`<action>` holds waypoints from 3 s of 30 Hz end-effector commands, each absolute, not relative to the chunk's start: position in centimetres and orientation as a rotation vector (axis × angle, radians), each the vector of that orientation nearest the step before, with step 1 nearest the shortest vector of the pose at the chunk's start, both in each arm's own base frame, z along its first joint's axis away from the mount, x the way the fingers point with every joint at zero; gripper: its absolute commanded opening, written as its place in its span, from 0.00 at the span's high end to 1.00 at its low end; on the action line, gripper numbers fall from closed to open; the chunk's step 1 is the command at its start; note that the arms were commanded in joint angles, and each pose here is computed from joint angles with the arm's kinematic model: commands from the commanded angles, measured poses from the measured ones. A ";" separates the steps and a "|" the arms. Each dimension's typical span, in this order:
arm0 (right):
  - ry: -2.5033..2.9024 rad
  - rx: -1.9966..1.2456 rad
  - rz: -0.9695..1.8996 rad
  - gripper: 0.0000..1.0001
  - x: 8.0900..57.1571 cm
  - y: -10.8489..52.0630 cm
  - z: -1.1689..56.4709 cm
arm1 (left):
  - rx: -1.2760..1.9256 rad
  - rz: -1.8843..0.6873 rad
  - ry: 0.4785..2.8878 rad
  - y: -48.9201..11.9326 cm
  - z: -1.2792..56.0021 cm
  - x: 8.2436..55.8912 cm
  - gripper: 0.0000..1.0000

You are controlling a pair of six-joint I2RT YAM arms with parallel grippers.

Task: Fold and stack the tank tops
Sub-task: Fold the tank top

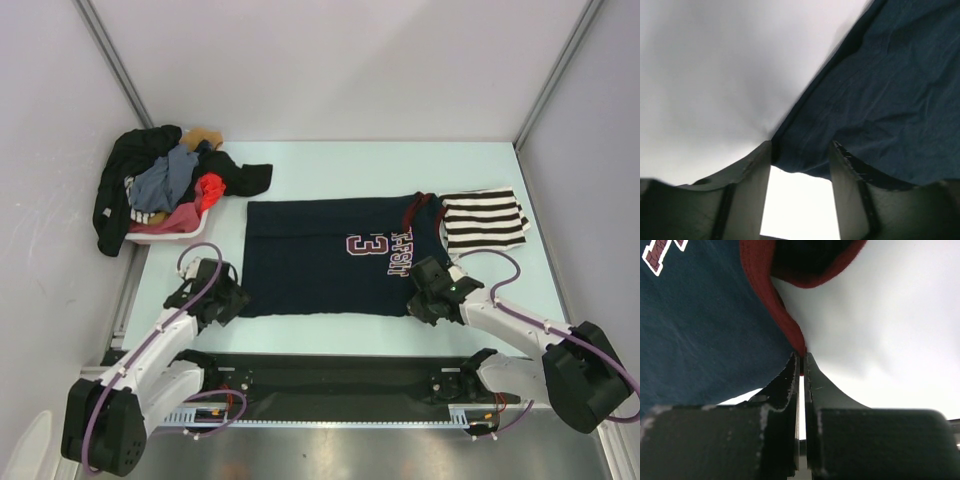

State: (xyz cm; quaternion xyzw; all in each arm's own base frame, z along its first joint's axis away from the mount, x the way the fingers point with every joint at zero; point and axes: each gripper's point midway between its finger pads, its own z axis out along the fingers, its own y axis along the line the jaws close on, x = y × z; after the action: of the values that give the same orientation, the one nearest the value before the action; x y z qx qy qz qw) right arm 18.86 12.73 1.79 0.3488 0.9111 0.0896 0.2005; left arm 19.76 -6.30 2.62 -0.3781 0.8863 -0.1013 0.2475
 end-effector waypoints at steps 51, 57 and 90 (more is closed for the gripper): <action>2.378 0.787 0.289 1.00 29.5 10.6 11.3 | -1.084 -0.270 2.358 -7.1 9.0 25.5 1.00; 2.396 0.775 0.288 1.00 31.9 10.5 11.0 | -1.109 -0.236 2.367 -6.2 9.2 27.6 1.00; 2.455 0.855 0.161 1.00 41.2 9.5 6.3 | -1.134 -0.027 2.439 -4.2 7.1 38.9 1.00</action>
State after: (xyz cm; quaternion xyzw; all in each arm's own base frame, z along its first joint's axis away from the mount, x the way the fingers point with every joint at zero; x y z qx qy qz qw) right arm 39.37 10.43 5.50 0.3165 0.9143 0.0706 0.2426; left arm 37.44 -5.53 6.06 -0.4101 0.8894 -0.0271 0.2000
